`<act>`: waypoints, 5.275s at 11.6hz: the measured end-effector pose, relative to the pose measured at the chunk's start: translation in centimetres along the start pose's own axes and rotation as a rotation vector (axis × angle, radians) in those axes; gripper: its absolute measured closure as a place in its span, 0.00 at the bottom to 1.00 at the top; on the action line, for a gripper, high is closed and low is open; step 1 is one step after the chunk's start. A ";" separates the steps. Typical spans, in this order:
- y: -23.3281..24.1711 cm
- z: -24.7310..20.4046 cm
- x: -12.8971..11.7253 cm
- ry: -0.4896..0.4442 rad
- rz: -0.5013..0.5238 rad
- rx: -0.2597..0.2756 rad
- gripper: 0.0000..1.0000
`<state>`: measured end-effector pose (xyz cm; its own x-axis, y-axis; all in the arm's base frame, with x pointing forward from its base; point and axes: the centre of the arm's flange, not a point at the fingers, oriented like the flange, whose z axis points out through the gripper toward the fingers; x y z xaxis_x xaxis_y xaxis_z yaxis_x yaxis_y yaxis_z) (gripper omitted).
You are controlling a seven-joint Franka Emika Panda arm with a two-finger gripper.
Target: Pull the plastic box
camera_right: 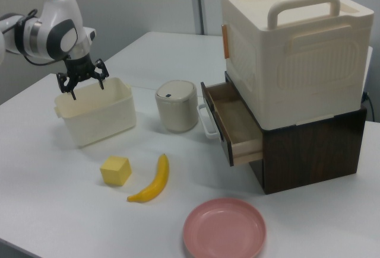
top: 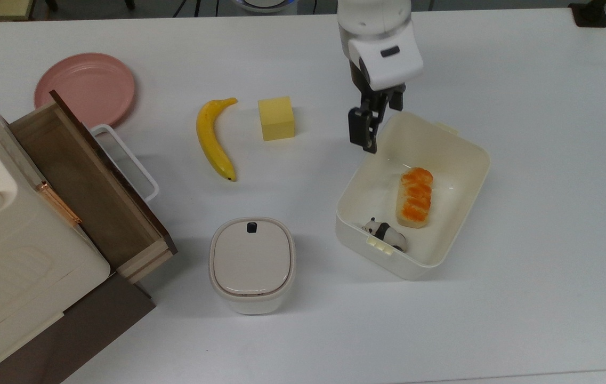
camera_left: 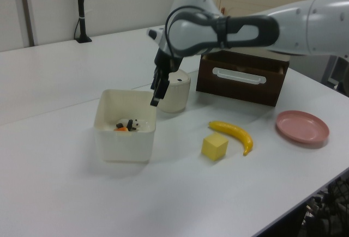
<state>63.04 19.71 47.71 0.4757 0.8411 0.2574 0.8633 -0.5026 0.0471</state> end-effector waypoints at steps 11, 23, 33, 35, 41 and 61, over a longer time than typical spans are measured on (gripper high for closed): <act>-0.3 7.0 2.3 -0.070 -0.102 -0.021 0.00; 0.7 7.0 0.4 -0.117 -0.068 -0.048 0.00; 1.0 5.7 -4.1 -0.215 -0.008 0.001 0.00; 1.6 5.5 -5.0 -0.225 0.008 0.000 0.00; 2.4 3.8 -6.7 -0.243 0.041 0.000 0.00; 7.8 -16.2 -19.3 -0.220 1.010 -0.146 0.00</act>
<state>57.86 -3.66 58.74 0.9978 0.0261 0.0616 0.0244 -0.9993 0.0279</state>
